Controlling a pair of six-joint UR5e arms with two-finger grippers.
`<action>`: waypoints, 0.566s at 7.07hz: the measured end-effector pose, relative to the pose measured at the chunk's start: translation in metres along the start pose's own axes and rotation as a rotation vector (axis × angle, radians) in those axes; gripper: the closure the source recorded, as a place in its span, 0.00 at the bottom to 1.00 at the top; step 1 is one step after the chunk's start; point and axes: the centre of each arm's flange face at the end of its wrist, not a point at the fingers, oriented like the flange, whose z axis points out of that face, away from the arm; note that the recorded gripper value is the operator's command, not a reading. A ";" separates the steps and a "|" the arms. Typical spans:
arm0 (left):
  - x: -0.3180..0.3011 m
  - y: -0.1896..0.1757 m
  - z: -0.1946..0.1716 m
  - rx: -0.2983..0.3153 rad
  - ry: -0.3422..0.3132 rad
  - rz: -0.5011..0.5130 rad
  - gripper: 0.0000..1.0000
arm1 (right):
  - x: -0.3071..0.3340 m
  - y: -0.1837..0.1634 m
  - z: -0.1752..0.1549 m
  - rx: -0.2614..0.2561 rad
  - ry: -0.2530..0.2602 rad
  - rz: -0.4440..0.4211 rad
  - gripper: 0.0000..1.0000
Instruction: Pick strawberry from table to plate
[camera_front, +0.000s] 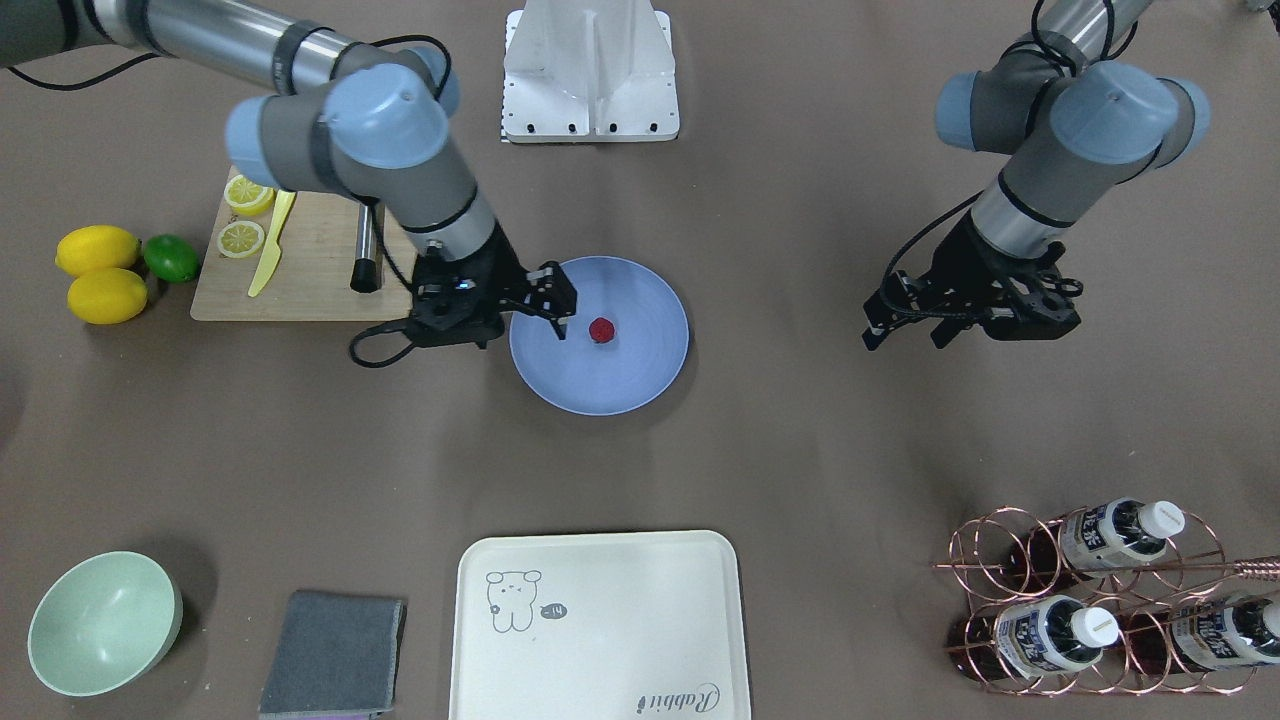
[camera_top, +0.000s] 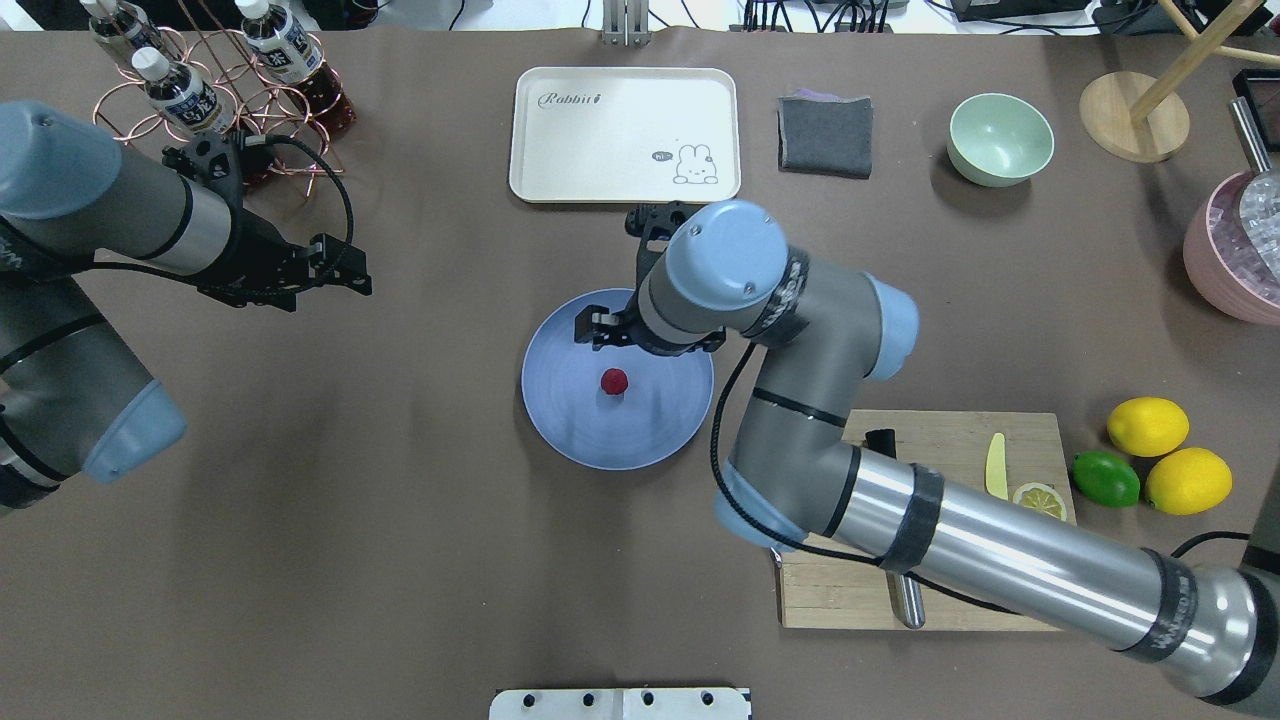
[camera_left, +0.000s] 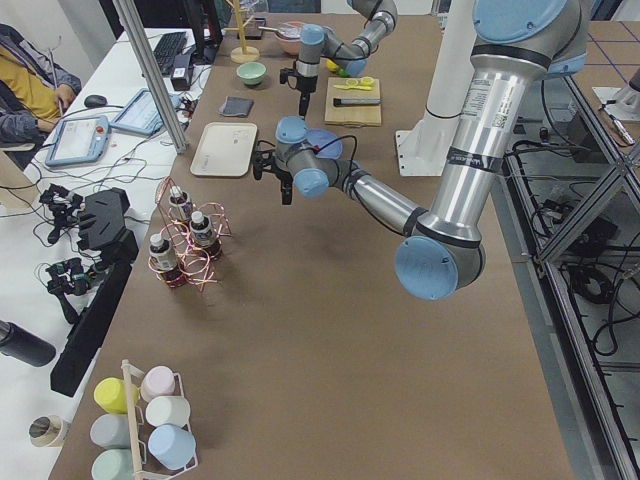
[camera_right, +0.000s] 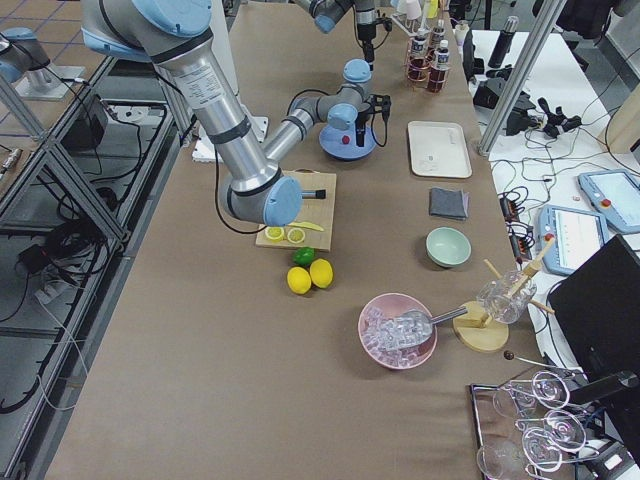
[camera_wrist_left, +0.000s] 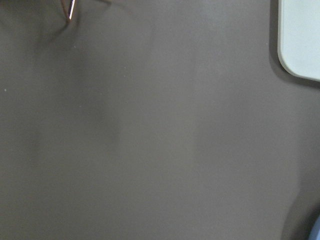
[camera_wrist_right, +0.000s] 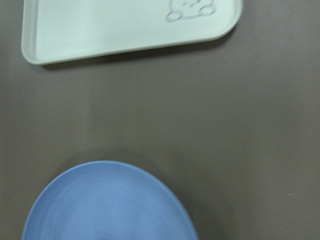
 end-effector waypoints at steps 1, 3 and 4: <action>-0.037 -0.003 -0.015 0.016 -0.030 0.040 0.02 | 0.065 -0.021 -0.046 0.000 0.018 -0.037 0.00; -0.121 -0.010 -0.058 0.008 -0.061 0.104 0.02 | 0.242 -0.039 -0.118 -0.018 0.101 -0.138 0.00; -0.166 -0.015 -0.087 0.002 -0.057 0.130 0.02 | 0.341 -0.044 -0.145 -0.037 0.154 -0.198 0.00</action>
